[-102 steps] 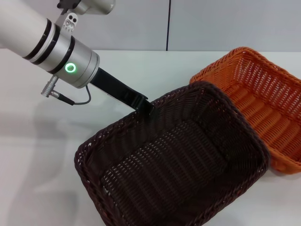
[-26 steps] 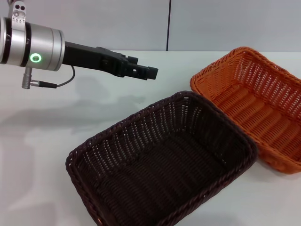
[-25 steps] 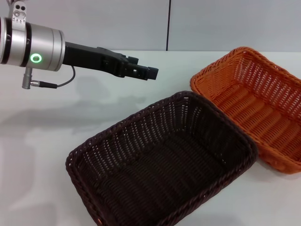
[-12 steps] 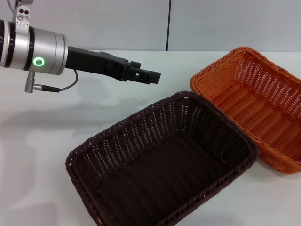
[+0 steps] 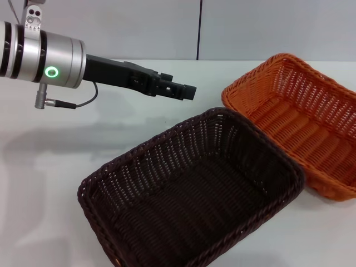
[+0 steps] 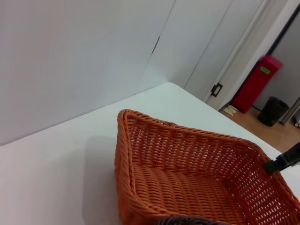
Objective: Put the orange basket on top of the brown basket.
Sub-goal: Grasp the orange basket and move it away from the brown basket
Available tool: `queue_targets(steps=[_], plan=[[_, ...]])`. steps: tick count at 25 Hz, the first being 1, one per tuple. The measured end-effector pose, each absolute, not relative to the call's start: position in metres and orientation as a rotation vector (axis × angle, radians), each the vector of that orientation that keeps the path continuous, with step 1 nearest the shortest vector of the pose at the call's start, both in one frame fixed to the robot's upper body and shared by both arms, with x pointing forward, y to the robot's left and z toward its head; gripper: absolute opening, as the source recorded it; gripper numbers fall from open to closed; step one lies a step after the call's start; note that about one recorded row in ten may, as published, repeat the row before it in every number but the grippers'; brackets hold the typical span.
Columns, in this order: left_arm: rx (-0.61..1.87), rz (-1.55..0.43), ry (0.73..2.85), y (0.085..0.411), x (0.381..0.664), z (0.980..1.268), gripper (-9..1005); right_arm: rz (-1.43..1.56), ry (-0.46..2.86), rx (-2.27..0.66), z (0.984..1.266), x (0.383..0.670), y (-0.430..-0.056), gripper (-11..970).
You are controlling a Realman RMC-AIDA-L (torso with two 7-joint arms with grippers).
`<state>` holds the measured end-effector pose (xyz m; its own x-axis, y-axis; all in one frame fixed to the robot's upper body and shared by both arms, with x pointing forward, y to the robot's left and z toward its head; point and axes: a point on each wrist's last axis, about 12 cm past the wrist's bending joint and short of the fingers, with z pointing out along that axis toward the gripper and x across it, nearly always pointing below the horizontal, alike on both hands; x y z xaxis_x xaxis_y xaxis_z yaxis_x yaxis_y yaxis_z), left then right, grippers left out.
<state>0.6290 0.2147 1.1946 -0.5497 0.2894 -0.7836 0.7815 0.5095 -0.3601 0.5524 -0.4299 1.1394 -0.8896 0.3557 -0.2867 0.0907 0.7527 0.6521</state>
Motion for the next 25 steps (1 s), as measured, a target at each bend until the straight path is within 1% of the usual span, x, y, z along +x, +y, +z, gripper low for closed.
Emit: queue_targets(steps=[8,18,23,25], plan=[[0.873,-0.961,2.096,0.213,0.63,1.193,840,0.978,2.504,0.36,1.131,0.558,-0.421,742],[0.865,-0.961,2.103,0.214,0.63,1.194,840,0.926,2.525,0.323,1.123,0.562,-0.415,733],[0.863,-0.961,2.104,0.214,0.631,1.194,840,0.855,2.551,0.262,1.117,0.563,-0.414,542],[0.856,-0.965,2.108,0.213,0.631,1.192,840,0.815,2.542,0.247,1.112,0.562,-0.416,509]])
